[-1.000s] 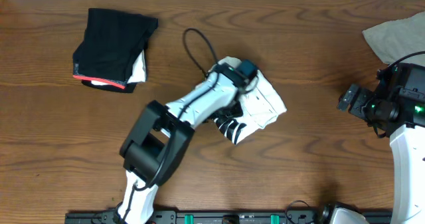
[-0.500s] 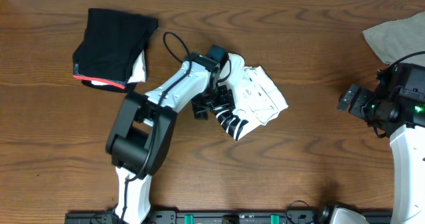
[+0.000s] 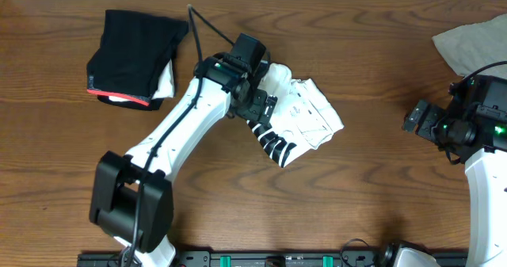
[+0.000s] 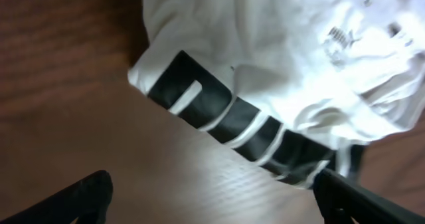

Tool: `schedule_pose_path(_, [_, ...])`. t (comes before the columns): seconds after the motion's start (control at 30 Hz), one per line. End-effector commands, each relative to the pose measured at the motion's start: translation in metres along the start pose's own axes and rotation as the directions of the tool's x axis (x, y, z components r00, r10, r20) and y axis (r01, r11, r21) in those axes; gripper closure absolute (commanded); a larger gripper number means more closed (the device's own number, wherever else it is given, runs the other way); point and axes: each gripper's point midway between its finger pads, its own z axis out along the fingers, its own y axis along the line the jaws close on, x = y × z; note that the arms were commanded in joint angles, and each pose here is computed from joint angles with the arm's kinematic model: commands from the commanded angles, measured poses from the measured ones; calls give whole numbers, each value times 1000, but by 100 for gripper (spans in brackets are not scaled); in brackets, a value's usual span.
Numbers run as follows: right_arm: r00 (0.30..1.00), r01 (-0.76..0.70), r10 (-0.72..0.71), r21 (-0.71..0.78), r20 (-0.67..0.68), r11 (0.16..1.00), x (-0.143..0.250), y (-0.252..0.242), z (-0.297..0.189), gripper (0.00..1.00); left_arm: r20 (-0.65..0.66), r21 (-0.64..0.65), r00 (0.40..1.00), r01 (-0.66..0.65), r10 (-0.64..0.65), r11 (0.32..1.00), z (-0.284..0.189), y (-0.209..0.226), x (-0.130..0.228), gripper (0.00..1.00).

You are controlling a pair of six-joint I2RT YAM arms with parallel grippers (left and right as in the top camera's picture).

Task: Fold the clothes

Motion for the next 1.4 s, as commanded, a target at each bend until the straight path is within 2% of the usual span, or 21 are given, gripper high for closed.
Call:
schedule_pose_path(0.0, [1000,-3,3,9,-2,1000,1,-3,1,1,-35,-24,975,-219,218,975,16,8,2,2])
schedule_pose_path(0.07, [1000,-4,4,9,-2,1000,1,-3,1,1,-34,-22,956,-292,291,956,24,9,-2,2])
schedule_pose_path(0.2, [1000,-4,4,9,-2,1000,1,-3,1,1,-2,-35,936,-351,351,936,38,10,-14,2])
schedule_pose_path(0.33, [1000,-4,4,9,-3,1000,1,-3,1,1,-7,-32,933,-359,359,933,59,11,-18,2])
schedule_pose_path(0.5, [1000,-4,4,9,-2,1000,1,-3,1,1,-78,1,931,-357,356,934,86,12,-3,2])
schedule_pose_path(0.67, [1000,-4,4,9,-2,1000,1,-3,1,1,-128,98,931,-331,342,939,88,0,16,2])
schedule_pose_path(0.77, [1000,-4,4,9,-2,1000,1,-3,1,1,-155,204,931,-298,332,932,84,-17,31,2])
schedule_pose_path(0.87, [1000,-4,4,9,-2,1000,1,-3,1,1,-197,253,949,-193,246,948,80,-27,40,2])
schedule_pose_path(1.03, [1000,-4,4,9,-2,1000,1,-3,1,1,-258,203,966,29,25,979,79,-28,42,2])
schedule_pose_path(1.2, [1000,-4,4,9,-3,1000,1,-3,1,1,-246,185,968,103,-55,977,70,-28,36,2])
schedule_pose_path(1.37, [1000,-4,4,9,-2,1000,1,-3,1,1,-191,189,979,109,-72,976,59,-30,24,2])
